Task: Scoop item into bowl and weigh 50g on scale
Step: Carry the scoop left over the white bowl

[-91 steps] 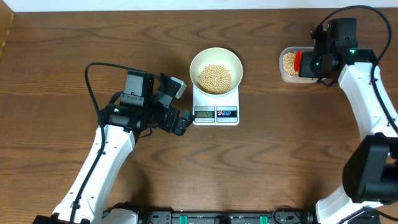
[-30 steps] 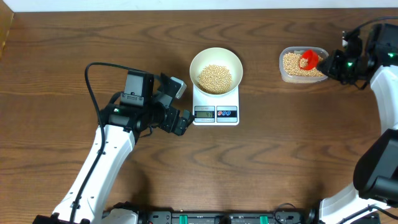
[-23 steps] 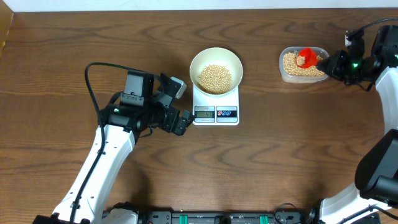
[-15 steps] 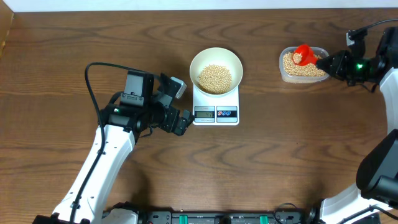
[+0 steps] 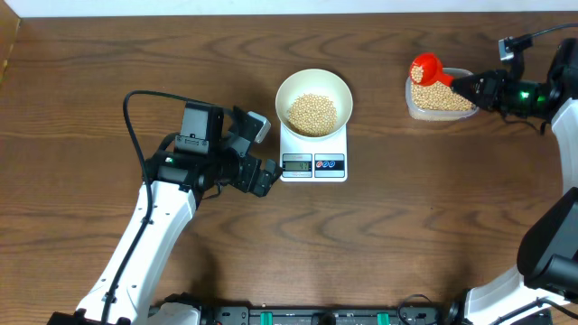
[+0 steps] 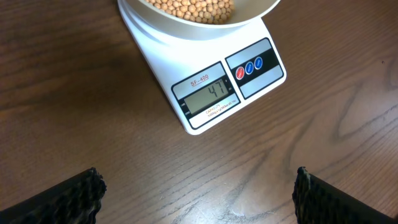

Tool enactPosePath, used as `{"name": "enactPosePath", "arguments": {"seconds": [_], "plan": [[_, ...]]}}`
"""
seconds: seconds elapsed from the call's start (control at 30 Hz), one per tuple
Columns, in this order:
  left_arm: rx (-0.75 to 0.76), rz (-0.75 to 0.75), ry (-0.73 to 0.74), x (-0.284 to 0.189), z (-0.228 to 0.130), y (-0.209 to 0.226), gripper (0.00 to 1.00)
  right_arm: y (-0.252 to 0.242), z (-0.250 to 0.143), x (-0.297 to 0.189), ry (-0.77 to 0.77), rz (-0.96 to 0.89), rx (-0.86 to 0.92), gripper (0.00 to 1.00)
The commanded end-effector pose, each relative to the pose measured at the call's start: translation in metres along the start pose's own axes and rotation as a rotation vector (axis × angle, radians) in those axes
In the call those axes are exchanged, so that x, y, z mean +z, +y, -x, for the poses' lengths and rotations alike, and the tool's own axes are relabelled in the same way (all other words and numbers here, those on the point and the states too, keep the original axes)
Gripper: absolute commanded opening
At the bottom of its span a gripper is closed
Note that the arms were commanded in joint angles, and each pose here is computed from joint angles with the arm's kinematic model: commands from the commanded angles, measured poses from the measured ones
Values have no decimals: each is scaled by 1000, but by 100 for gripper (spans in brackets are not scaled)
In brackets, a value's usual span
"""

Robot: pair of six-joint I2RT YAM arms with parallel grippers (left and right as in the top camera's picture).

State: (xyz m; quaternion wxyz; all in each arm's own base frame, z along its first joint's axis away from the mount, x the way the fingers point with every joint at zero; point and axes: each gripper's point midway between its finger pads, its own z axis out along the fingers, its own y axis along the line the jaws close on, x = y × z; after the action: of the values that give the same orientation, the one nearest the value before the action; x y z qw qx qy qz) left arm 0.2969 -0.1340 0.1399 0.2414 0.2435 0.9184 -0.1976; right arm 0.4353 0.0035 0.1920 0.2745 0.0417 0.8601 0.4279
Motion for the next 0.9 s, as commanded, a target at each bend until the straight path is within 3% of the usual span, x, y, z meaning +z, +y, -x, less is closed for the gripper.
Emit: {"name": "enactPosePath", "arguments": {"seconds": [0.0,0.57,0.87], "plan": [[18,7,-23,-6,8,-1,99,23,-7,13,31,105,-55,1],[17,7,-23,-6,8,-1,99,97,-41,80,166,240,-253,1],[18,7,-23,-6,8,-1,99,119,-66,120,224,175,-371,1]]}}
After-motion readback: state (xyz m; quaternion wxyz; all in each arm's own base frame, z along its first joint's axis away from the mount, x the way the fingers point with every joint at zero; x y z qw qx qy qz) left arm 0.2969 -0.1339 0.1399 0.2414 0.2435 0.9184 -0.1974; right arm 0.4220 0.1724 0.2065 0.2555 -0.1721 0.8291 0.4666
